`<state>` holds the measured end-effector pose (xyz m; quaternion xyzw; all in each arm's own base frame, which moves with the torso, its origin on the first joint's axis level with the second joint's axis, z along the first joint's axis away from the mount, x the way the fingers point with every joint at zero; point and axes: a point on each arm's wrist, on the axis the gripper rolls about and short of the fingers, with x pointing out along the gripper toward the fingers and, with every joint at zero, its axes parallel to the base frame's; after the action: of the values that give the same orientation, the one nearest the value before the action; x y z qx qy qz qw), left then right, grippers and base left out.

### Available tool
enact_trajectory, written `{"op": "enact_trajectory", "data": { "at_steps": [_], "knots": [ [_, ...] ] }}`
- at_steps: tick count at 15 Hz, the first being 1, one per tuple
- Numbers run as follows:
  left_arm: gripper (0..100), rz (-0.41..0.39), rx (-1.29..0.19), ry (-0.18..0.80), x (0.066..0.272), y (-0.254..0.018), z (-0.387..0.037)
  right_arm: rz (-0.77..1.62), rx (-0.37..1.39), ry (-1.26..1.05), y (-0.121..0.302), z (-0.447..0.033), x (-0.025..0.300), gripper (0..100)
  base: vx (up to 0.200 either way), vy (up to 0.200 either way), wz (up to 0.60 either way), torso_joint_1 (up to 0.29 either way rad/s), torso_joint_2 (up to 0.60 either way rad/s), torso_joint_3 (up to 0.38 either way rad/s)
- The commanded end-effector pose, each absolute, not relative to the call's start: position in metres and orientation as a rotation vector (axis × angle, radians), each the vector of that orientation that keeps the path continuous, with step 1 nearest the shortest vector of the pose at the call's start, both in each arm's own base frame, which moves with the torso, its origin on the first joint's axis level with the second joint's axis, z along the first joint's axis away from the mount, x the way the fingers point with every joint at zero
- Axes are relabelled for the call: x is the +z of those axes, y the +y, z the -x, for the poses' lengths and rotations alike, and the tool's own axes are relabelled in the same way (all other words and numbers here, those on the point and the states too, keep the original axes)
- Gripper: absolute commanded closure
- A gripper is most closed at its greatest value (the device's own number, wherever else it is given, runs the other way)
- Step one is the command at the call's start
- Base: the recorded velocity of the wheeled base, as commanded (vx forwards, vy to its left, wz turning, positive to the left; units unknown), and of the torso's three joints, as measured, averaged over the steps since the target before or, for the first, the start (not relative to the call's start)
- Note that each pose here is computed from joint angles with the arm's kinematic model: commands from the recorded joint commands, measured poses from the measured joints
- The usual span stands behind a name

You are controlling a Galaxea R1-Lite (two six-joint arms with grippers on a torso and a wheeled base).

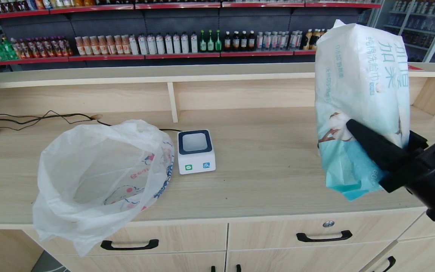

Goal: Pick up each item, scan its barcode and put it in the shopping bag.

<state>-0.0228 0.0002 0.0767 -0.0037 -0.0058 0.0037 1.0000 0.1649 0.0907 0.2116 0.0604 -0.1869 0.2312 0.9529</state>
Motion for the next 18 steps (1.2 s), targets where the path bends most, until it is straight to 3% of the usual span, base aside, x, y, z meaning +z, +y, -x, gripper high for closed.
{"op": "enact_trajectory", "data": {
  "at_steps": [1,4,9,13,18],
  "knots": [
    [100,0.008,0.008,-0.011,0.077,0.000,0.023,-0.069,0.392,-0.337,0.091,-0.200,0.195,100,0.000,0.000,0.00,0.000,0.00,0.000],
    [100,0.008,0.008,-0.011,0.077,0.000,0.023,-0.014,0.380,-0.351,0.091,-0.200,0.196,100,0.000,0.000,0.00,0.000,0.00,0.000],
    [100,0.009,0.008,-0.011,0.077,0.000,0.023,0.006,0.366,-0.380,0.090,-0.201,0.201,100,-0.200,0.000,0.00,0.007,0.00,0.000],
    [100,0.008,0.008,-0.011,0.077,0.000,0.023,0.007,0.336,-0.399,0.086,-0.207,0.206,100,0.000,0.000,0.00,0.000,0.00,0.000],
    [100,0.011,0.008,-0.011,0.077,0.000,0.023,0.010,0.332,-0.402,0.081,-0.196,0.206,100,0.000,0.200,0.00,0.007,0.01,0.001]
  ]
}}
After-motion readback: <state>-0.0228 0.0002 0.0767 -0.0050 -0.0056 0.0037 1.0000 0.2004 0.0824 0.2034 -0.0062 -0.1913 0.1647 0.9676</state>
